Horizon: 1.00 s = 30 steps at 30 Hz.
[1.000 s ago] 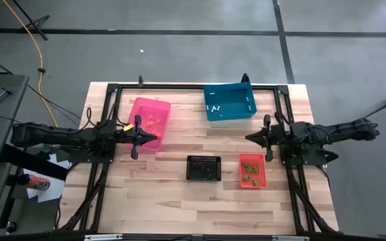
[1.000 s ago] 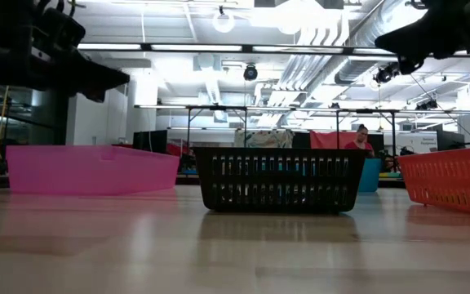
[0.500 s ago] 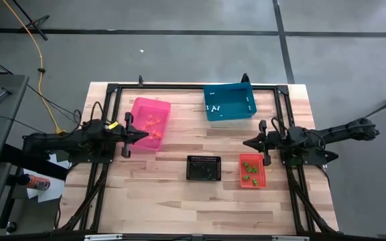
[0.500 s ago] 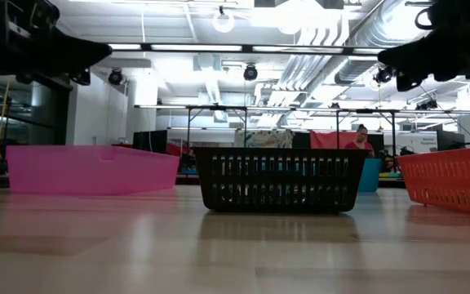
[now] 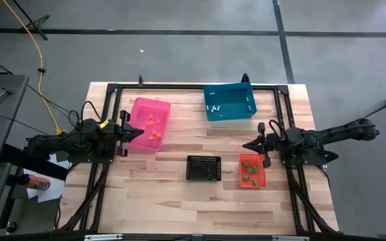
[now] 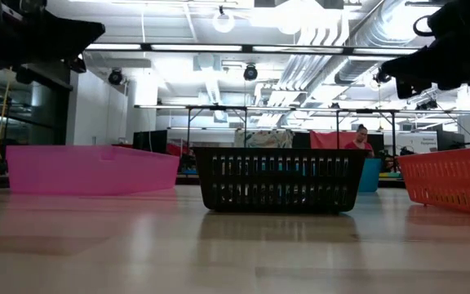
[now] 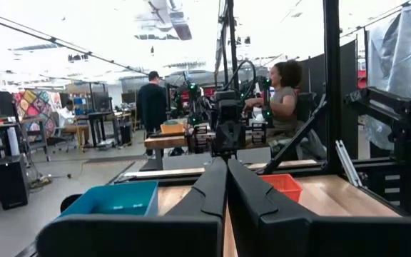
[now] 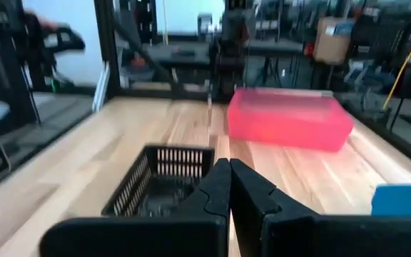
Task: Sort Halloween decoration
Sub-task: Return to Home Position
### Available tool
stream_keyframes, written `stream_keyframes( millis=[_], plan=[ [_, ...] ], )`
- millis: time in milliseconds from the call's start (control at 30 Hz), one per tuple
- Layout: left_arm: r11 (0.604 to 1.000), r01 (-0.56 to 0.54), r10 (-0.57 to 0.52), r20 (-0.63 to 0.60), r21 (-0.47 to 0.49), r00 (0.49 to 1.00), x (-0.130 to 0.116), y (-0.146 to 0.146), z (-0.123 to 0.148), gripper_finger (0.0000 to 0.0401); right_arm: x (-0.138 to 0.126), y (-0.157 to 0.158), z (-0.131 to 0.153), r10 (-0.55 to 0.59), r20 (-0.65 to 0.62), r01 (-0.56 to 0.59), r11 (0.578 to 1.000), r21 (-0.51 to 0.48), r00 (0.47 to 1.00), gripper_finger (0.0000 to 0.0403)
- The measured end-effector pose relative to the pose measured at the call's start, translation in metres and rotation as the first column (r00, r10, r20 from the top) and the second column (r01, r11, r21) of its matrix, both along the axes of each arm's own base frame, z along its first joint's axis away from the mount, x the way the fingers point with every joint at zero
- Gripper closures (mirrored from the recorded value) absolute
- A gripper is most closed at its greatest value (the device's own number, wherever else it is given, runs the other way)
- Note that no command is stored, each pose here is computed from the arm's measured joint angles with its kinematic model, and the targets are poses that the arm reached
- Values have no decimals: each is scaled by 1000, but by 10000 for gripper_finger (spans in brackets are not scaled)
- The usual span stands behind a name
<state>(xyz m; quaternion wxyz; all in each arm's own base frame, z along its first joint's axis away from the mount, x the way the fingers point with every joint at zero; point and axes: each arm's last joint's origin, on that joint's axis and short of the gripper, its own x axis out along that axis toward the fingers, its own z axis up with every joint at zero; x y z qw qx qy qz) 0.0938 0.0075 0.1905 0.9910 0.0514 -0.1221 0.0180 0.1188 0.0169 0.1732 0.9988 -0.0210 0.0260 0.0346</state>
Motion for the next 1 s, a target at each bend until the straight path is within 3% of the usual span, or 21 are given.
stream_keyframes(
  millis=[133,267,467,667,867,1000],
  plan=[
    [1000,0,0,-20,-2,1000,0,0,-2,400,0,0,-10,-8,-5,8,1000,-8,1000,403],
    [1000,-1,0,-29,-3,1000,1,0,-3,400,0,-3,-10,-91,-6,91,996,-25,996,403],
    [1000,-1,0,-39,-4,999,1,0,-4,400,-1,-8,-14,-265,-49,268,962,48,963,403],
    [1000,17,-17,-60,-7,998,1,-2,-6,400,-2,-8,-17,-267,-77,270,962,32,961,403],
    [1000,21,-26,-216,-22,976,3,-2,-21,400,-3,-8,-17,-265,-77,268,963,31,961,403],
    [1000,9,-13,-212,-22,977,3,-2,-21,400,-9,-9,-13,-264,-37,266,963,49,964,403]
  ],
)
